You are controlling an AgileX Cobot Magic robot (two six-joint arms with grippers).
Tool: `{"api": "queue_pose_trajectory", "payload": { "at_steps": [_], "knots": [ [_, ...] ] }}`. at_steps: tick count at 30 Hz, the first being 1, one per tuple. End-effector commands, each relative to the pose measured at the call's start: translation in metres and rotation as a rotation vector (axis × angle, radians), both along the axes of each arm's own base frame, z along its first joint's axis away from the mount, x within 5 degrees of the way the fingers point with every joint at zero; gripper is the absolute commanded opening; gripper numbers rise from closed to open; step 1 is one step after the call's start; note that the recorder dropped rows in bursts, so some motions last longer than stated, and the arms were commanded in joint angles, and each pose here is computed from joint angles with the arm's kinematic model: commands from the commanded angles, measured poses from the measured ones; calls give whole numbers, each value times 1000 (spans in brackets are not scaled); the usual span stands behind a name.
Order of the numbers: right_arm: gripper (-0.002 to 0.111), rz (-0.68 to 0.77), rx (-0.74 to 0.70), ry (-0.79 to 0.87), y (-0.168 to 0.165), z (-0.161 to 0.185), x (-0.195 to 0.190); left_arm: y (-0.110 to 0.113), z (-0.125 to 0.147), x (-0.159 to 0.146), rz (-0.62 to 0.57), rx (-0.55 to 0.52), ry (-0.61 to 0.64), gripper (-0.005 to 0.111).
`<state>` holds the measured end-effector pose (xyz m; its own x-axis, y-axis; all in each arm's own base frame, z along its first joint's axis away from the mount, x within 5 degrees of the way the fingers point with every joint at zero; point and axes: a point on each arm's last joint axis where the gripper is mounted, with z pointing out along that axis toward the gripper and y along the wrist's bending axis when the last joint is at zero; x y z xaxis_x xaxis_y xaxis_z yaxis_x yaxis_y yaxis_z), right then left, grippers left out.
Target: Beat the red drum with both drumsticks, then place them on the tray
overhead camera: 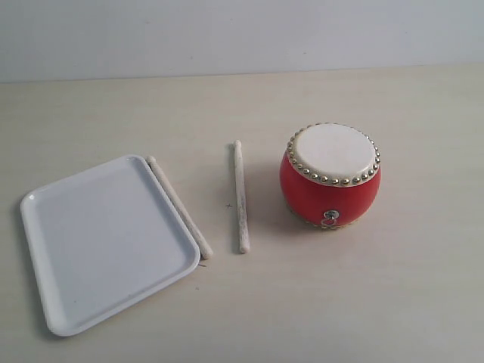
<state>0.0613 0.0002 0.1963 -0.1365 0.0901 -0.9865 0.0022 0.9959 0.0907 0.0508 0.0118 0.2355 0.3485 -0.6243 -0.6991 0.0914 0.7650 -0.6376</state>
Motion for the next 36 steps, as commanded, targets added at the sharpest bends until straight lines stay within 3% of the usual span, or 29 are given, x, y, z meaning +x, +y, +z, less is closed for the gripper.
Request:
{"api": "queue_pose_trajectory", "payload": {
  "at_steps": [1,5,7,11,16,19,21,24,26,28,31,33,35,36],
  "knots": [
    [0,-2,-12,5,0,-2,1,0,-2,7,-19,-39,30,0],
    [0,-2,-12,5,0,-2,1,0,-2,21,-44,-72,78,0],
    [0,-2,-12,5,0,-2,1,-5,12,30,-85,-20,94,0],
    [0,-2,-12,5,0,-2,1,-20,60,61,-237,144,114,0],
    [0,-2,-12,5,0,-2,1,-38,97,120,-470,314,296,0],
    [0,-2,-12,5,0,-2,1,-49,103,157,-621,402,410,0],
    [0,-2,-12,5,0,-2,1,-59,102,183,-678,560,492,0],
    [0,-2,-12,5,0,-2,1,-75,102,215,-701,721,480,0],
    [0,-2,-12,5,0,-2,1,-83,106,232,-640,854,449,0],
    [0,-2,-12,5,0,-2,1,-91,107,244,-541,1064,417,0],
    [0,-2,-12,5,0,-2,1,-98,99,262,-229,1533,462,0],
    [0,-2,-12,5,0,-2,1,-96,90,276,69,1792,640,0],
    [0,-2,-12,5,0,-2,1,-94,83,292,311,1933,837,0],
    [0,-2,-12,5,0,-2,1,-96,76,301,348,1969,952,0]
  ]
}}
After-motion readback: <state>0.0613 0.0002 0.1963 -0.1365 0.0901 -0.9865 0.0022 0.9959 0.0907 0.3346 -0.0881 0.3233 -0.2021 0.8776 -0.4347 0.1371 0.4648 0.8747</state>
